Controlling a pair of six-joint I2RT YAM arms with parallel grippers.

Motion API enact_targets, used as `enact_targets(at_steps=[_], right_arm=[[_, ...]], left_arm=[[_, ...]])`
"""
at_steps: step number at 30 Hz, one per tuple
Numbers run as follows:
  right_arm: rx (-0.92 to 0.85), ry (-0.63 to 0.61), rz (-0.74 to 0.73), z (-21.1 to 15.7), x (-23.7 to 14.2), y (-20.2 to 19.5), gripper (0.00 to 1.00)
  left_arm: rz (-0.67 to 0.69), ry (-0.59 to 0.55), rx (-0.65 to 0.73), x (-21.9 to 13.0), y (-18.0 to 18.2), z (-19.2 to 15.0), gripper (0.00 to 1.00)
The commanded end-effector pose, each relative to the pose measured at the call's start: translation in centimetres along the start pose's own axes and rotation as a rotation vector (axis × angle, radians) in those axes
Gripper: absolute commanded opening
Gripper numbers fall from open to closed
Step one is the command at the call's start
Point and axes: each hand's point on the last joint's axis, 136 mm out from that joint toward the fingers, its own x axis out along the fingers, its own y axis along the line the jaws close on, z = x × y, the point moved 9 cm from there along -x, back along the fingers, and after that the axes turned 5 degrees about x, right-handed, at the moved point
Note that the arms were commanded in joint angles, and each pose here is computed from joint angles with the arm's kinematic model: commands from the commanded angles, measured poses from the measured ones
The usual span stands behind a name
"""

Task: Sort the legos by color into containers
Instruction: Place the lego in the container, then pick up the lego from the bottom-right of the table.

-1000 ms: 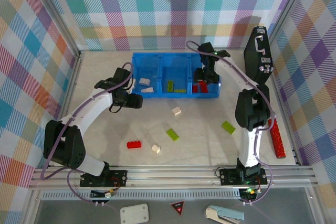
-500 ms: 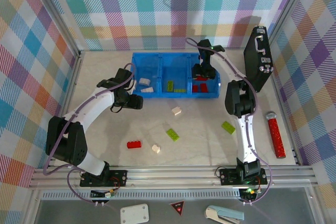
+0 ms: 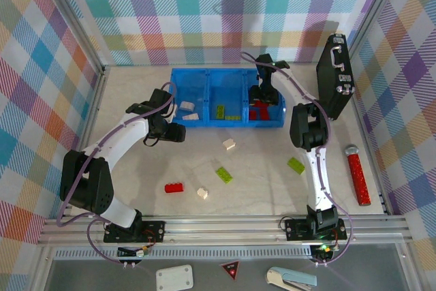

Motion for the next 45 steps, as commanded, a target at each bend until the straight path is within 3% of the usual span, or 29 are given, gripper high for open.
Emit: enact_targets(at_steps=[1, 22, 33, 45], right_arm=[[-0.016, -0.017, 0.033, 0.1, -2.4, 0.6, 0.70], [-0.021, -0.083, 0.022, -2.5, -10.0, -0.4, 0.72], [0.081, -0.073, 0.009, -9.1, -12.8, -3.1, 0.72], [0.343, -0.054, -0.018, -16.9, -11.8, -6.4, 0.75]], left_arm=[[0.002, 0.005, 0.002, -0.3, 0.3, 0.2, 0.75], [-0.029, -0.023, -0.002, -1.1, 0.1, 0.2, 0.75], [-0.053, -0.048, -0.004, -1.9, -0.1, 0.2, 0.75], [-0.060, -0.065, -0.004, -2.5, -0.1, 0.2, 0.76]])
